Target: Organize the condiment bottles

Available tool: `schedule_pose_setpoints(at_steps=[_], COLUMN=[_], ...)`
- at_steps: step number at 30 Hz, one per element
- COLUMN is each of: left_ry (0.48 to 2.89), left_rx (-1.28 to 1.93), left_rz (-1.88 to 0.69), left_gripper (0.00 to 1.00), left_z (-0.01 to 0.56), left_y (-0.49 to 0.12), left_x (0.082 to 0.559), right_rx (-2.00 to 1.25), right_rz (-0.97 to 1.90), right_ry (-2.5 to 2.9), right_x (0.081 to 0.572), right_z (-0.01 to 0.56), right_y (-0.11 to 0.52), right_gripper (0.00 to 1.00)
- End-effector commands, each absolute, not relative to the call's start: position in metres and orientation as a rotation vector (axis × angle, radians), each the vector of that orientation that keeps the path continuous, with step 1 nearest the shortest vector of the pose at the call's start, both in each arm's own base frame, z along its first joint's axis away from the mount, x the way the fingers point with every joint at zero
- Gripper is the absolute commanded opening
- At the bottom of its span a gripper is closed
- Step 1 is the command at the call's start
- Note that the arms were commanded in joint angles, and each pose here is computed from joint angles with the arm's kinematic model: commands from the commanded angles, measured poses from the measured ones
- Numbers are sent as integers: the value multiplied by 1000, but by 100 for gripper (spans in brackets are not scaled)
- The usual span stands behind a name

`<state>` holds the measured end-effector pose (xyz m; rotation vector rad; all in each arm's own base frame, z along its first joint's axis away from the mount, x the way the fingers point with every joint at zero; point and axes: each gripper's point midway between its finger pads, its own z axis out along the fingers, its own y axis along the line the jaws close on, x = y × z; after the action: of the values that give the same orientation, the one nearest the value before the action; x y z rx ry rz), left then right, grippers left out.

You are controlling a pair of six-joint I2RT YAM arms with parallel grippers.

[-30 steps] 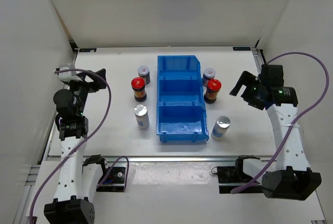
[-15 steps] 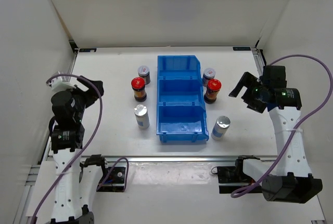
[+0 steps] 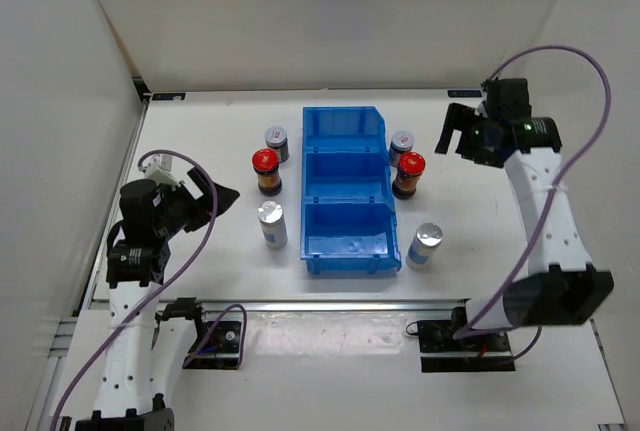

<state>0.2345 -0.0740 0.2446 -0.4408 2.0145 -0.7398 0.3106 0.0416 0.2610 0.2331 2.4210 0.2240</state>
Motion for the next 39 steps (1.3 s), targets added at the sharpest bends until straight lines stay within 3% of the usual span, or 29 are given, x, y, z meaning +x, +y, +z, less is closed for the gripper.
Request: schedule_pose_setpoints(at_steps=[1,14,32,36,37,39], left_ry=[2088,2120,2123,2102,2103,2101], left_rx=[-322,-343,-367,-385,-386,-408], left_rz=[-833,-759,-640,-651,-651,-652], left_gripper=[100,100,100,100,100,100], left_z=[236,216,211,216,215,214], left_y=[-97,-93,-69,-62,-62,-59], left_x=[226,223,266,274,277,280], right_rx=[161,-119,-48,-13,-15,7], right_rz=[87,160,115,124,136,174], right_ry=[2421,2611,2750,2755,2756,2749], right_x=[350,461,496,499,499,499], right_z=[259,181,94,91,91,97], right_y=[33,115,123,117,118,118], right_gripper=[100,100,100,82,69,54])
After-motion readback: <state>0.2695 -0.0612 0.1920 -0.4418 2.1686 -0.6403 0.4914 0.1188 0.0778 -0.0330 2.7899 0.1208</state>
